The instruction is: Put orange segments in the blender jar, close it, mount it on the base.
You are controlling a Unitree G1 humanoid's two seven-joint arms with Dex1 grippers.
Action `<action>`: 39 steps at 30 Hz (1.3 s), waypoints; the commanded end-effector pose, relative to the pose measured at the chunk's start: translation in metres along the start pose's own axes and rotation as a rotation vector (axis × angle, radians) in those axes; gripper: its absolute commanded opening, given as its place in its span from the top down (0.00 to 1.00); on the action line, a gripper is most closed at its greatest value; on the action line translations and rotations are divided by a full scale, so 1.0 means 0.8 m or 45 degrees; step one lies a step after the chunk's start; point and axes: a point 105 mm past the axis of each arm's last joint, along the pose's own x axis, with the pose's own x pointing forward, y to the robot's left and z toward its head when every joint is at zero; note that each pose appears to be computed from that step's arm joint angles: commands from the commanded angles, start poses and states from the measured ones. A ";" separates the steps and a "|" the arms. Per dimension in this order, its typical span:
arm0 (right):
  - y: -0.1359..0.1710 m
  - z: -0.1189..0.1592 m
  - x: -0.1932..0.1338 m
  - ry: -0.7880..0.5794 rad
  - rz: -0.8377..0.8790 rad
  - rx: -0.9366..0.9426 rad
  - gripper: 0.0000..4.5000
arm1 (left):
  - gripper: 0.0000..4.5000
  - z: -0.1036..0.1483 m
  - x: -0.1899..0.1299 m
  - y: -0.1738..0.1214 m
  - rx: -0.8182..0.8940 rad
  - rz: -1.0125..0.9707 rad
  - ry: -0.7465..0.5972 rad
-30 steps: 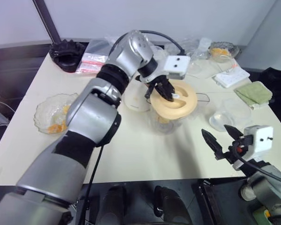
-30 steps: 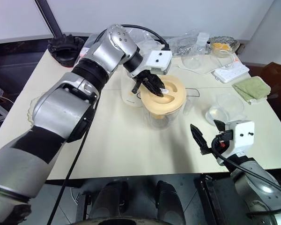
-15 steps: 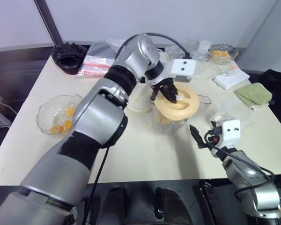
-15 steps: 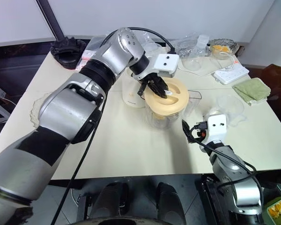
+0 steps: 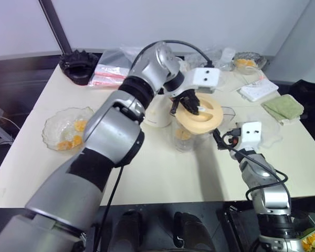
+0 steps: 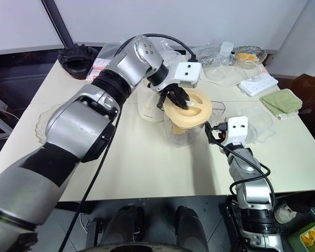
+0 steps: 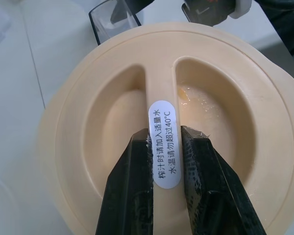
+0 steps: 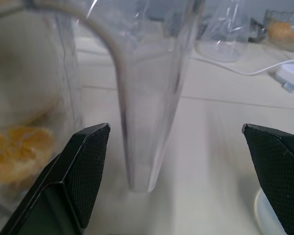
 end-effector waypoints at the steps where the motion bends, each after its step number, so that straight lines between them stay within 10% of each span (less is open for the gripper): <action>1: -0.004 0.025 0.006 -0.097 -0.013 -0.005 0.00 | 0.94 -0.034 0.023 -0.011 -0.054 -0.019 0.127; 6: 0.003 0.023 0.008 -0.108 0.009 -0.001 0.12 | 0.94 -0.029 0.023 -0.017 -0.051 -0.081 0.076; 12: 0.009 0.023 0.018 -0.110 0.028 0.002 0.79 | 0.94 -0.035 0.026 -0.022 -0.063 -0.108 0.083; 39: 0.010 0.026 0.027 -0.117 0.036 -0.025 0.80 | 0.94 -0.038 0.053 -0.007 -0.470 0.132 -0.007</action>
